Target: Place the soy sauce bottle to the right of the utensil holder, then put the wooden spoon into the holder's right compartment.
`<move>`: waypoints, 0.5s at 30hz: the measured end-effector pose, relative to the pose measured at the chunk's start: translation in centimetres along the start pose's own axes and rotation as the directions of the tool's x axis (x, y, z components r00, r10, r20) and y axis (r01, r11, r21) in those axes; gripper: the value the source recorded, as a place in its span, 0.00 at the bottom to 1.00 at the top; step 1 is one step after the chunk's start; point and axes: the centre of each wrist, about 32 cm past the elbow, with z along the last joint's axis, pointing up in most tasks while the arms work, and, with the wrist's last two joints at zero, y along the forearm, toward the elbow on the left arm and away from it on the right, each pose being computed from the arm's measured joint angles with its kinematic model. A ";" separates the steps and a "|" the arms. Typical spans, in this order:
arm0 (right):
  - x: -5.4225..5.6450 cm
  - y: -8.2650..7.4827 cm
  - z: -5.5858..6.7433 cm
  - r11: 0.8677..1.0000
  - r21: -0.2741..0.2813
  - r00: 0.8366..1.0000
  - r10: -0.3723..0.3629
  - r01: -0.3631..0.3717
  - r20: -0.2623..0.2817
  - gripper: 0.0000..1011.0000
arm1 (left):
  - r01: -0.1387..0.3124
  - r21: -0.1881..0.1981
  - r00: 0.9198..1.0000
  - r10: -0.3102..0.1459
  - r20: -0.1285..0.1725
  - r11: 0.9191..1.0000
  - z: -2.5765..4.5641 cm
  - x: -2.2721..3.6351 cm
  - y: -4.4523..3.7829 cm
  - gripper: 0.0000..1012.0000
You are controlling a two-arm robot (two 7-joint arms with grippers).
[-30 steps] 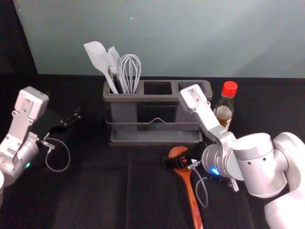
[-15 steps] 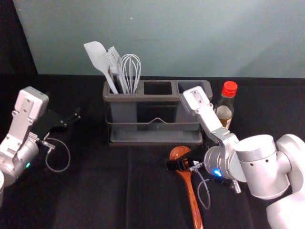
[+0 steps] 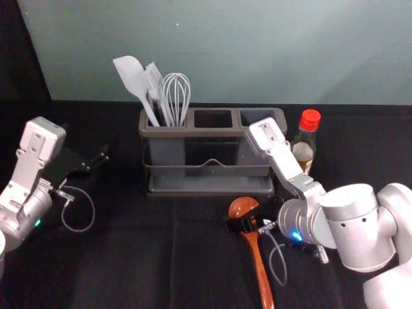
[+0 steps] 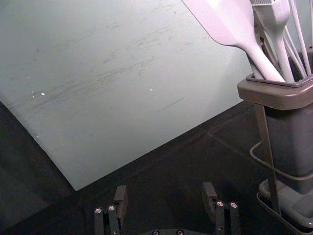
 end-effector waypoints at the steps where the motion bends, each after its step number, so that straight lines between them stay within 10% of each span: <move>1: 0.0 0.0 0.0 1.000 0.000 1.000 0.001 -0.001 0.000 0.99 | 0.000 0.000 1.000 0.000 0.000 1.000 0.00 0.00 0.00 0.99; 15: -0.3 -0.1 -0.1 1.000 -0.005 1.000 0.007 -0.007 0.000 0.84 | 0.000 0.000 1.000 0.000 0.000 1.000 0.00 0.00 0.00 0.99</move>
